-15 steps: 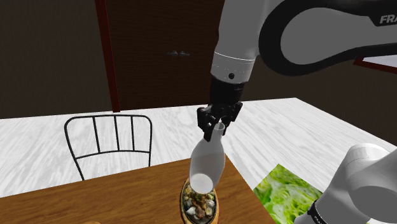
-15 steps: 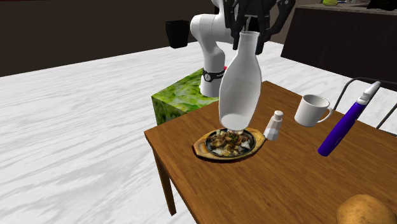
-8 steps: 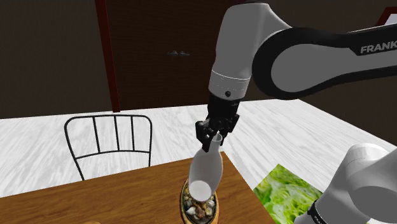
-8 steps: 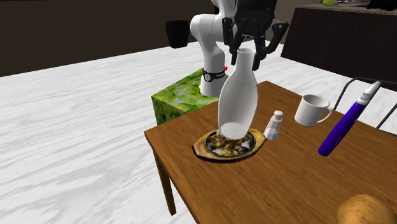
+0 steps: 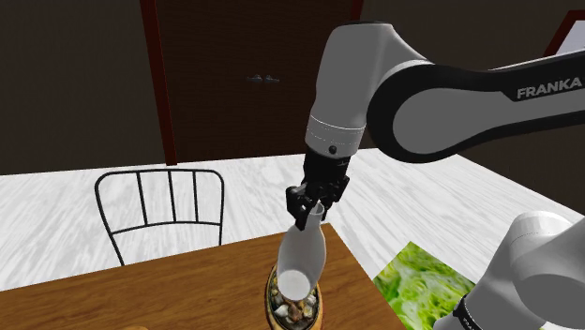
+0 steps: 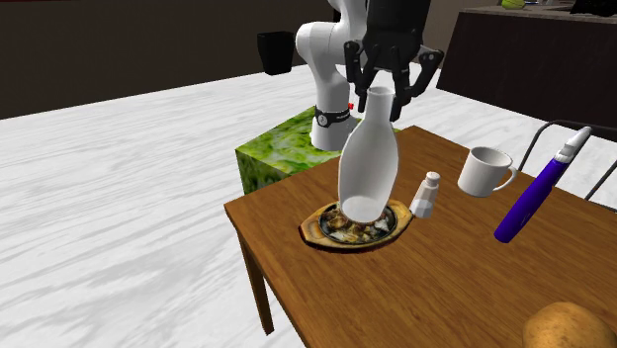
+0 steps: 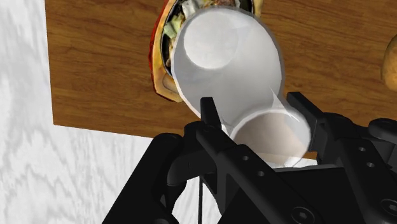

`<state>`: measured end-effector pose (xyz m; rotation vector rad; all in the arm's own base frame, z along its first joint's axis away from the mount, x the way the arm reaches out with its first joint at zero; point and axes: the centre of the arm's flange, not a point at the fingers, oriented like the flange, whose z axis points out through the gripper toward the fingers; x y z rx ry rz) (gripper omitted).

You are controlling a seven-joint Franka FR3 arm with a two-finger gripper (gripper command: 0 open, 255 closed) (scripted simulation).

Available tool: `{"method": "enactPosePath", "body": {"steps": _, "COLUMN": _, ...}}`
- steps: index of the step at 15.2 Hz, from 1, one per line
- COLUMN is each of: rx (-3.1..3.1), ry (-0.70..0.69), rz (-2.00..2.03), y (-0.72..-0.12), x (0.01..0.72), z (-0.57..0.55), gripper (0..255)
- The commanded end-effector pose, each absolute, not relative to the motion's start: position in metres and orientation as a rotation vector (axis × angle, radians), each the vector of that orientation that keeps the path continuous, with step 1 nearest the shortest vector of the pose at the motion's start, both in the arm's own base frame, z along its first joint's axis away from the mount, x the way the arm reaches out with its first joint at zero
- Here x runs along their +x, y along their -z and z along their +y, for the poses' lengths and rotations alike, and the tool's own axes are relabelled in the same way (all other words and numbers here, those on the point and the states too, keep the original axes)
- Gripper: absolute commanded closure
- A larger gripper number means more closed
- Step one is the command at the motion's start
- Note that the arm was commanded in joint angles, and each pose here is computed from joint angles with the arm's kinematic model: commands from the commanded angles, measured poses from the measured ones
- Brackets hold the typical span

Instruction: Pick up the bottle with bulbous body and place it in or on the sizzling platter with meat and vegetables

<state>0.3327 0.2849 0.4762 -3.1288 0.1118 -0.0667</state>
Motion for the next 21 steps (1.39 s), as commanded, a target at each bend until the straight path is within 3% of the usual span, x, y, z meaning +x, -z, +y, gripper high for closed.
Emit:
{"method": "enactPosePath", "body": {"steps": 1, "rx": -3.135, "ry": 0.052, "rz": 0.112, "y": -0.472, "x": 0.332, "z": 0.284, "gripper": 255}}
{"method": "enactPosePath", "body": {"steps": 3, "rx": -3.135, "ry": 0.052, "rz": 0.112, "y": -0.472, "x": 0.332, "z": 0.284, "gripper": 255}}
{"method": "enactPosePath", "body": {"steps": 4, "rx": -3.135, "ry": 0.052, "rz": 0.112, "y": -0.472, "x": 0.333, "z": 0.285, "gripper": 0}}
{"method": "enactPosePath", "body": {"steps": 9, "rx": -3.135, "ry": 0.052, "rz": 0.112, "y": -0.472, "x": 0.332, "z": 0.284, "gripper": 0}}
{"method": "enactPosePath", "body": {"steps": 13, "rx": -3.135, "ry": 0.052, "rz": 0.112, "y": -0.522, "x": 0.331, "z": 0.284, "gripper": 0}}
{"method": "enactPosePath", "body": {"steps": 21, "rx": -3.135, "ry": 0.052, "rz": 0.112, "y": -0.522, "x": 0.331, "z": 0.284, "gripper": 0}}
